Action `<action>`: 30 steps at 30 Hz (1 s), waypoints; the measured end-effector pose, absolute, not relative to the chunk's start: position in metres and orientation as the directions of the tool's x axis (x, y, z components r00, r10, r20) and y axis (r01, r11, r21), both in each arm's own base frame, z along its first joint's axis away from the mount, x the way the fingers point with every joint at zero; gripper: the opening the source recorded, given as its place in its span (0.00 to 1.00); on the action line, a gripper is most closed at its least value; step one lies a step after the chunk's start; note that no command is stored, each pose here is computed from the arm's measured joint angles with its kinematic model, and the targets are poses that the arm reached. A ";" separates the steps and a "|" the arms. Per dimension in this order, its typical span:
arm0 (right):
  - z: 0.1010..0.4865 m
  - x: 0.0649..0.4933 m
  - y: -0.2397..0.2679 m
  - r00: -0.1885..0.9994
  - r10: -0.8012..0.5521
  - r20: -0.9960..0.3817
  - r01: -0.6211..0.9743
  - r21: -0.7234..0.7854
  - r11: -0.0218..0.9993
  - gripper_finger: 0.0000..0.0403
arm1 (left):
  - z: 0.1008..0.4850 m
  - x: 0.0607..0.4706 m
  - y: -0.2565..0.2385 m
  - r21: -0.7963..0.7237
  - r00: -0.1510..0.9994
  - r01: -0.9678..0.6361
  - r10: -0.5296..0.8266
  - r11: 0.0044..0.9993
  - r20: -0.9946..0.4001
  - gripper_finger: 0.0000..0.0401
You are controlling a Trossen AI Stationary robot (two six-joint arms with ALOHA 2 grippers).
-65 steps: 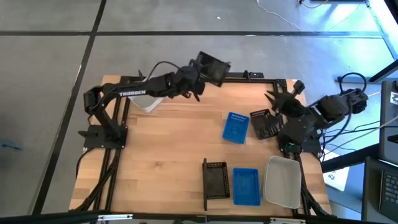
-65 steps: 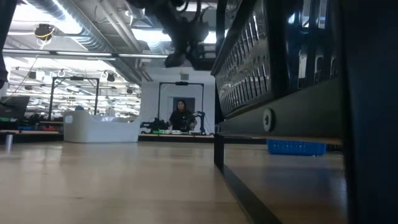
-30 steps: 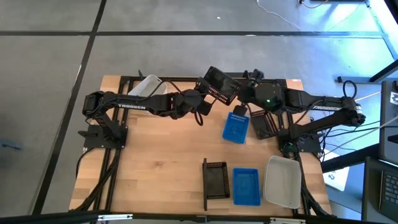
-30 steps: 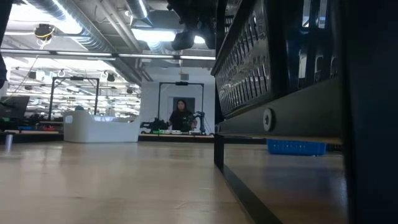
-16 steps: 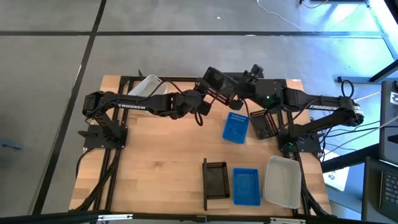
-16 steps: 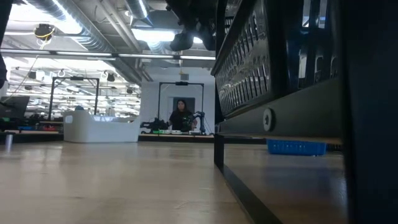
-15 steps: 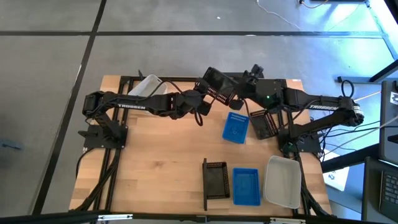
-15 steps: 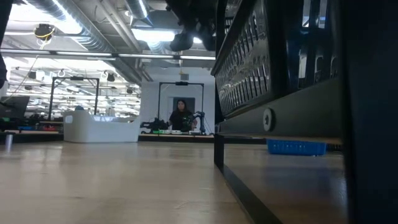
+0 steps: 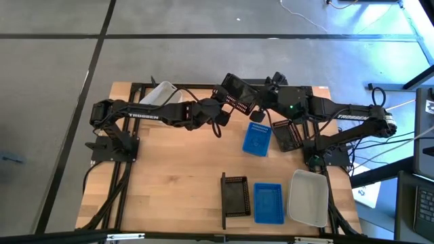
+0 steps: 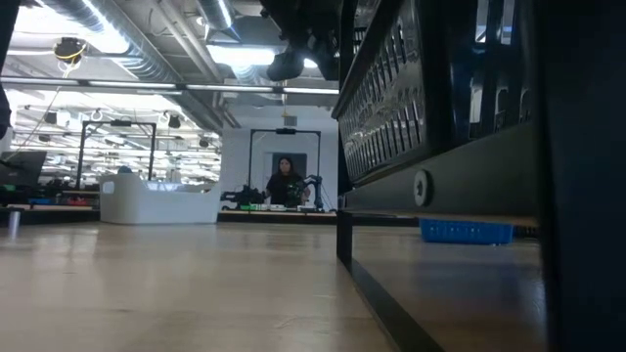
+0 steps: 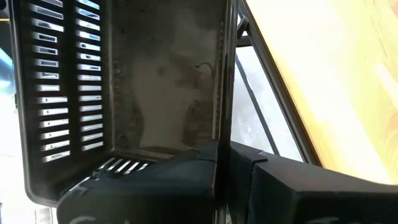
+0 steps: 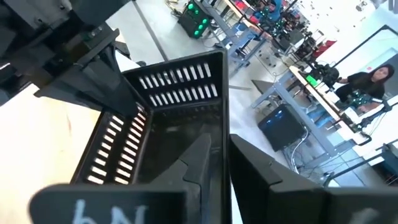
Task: Stack baskets on shelf by color
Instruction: Stack the top black bin on top of the black bin on the shelf
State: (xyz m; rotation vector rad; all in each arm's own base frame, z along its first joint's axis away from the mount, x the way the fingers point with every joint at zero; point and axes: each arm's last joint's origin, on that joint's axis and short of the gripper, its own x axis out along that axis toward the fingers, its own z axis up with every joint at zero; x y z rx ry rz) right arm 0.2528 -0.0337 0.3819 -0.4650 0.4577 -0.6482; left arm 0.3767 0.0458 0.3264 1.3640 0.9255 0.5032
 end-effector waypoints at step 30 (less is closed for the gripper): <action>0.367 0.246 -0.051 0.669 -0.625 -0.403 0.452 -0.448 0.772 0.02 | 0.327 0.378 0.033 0.957 0.588 0.262 0.766 0.121 -0.258 0.00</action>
